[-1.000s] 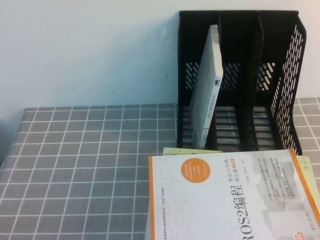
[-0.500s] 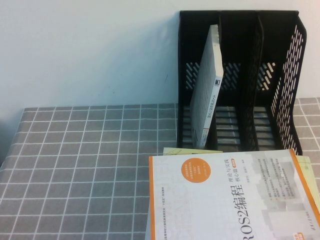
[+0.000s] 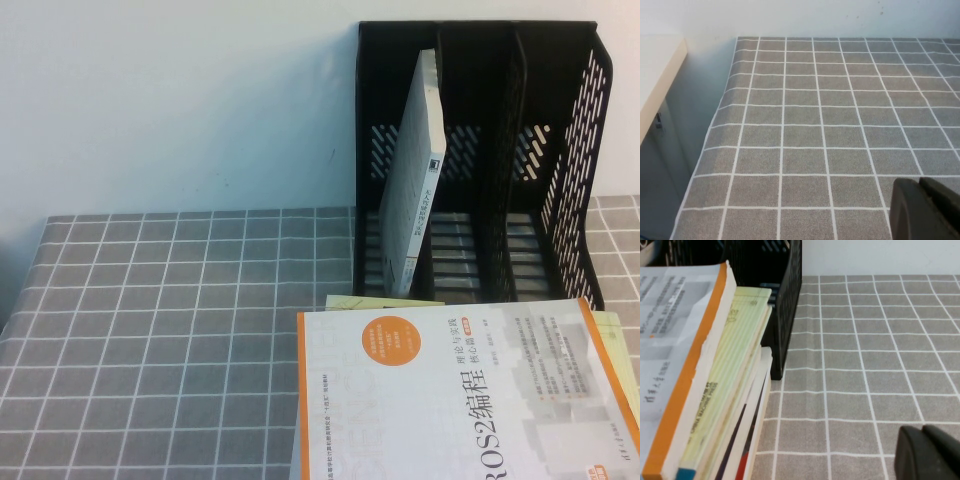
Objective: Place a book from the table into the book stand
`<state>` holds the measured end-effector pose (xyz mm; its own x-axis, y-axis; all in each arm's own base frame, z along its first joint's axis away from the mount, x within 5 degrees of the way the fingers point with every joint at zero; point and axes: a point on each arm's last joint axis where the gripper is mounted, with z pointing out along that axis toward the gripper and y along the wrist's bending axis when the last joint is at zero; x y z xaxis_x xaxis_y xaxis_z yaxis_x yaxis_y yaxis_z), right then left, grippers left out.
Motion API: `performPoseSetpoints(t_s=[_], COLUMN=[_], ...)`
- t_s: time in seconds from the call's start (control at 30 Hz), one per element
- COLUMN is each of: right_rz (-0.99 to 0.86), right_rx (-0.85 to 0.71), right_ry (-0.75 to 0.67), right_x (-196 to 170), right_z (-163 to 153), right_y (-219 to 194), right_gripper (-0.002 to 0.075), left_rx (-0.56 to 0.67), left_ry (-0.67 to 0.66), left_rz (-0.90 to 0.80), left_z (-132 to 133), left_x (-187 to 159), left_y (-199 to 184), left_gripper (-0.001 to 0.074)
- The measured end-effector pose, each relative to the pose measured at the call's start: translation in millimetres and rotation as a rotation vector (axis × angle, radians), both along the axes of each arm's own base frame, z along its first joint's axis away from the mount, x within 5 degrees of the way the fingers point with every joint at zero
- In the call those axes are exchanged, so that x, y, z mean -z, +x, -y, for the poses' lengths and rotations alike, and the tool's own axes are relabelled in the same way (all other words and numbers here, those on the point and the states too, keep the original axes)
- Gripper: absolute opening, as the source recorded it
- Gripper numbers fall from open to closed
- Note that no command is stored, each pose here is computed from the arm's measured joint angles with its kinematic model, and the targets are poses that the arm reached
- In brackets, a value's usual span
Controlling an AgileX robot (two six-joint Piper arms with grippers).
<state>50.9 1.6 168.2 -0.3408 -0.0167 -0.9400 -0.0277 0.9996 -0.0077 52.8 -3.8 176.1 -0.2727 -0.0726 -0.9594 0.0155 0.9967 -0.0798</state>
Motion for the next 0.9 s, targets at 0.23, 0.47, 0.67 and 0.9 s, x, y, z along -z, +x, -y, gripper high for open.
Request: performPoseSetpoints(t_s=[0.23, 0.47, 0.67, 0.9], right_rz=[0.0, 0.0, 0.0, 0.0], right_rx=[0.0, 0.0, 0.0, 0.0], right_ry=[0.0, 0.0, 0.0, 0.0], right_x=[0.0, 0.0, 0.0, 0.0], right_z=[0.0, 0.0, 0.0, 0.0], right_y=[0.0, 0.0, 0.0, 0.0], right_gripper=[-0.0003, -0.0003, -0.0003, -0.0003], left_rx=[0.001, 0.001, 0.002, 0.003], left_ry=[0.004, 0.004, 0.008, 0.01], left_rz=[0.0, 0.0, 0.0, 0.0], left_z=[0.0, 0.0, 0.0, 0.0], left_x=[0.0, 0.0, 0.0, 0.0], left_y=[0.0, 0.0, 0.0, 0.0], left_gripper=[-0.0003, -0.0003, -0.0003, -0.0003])
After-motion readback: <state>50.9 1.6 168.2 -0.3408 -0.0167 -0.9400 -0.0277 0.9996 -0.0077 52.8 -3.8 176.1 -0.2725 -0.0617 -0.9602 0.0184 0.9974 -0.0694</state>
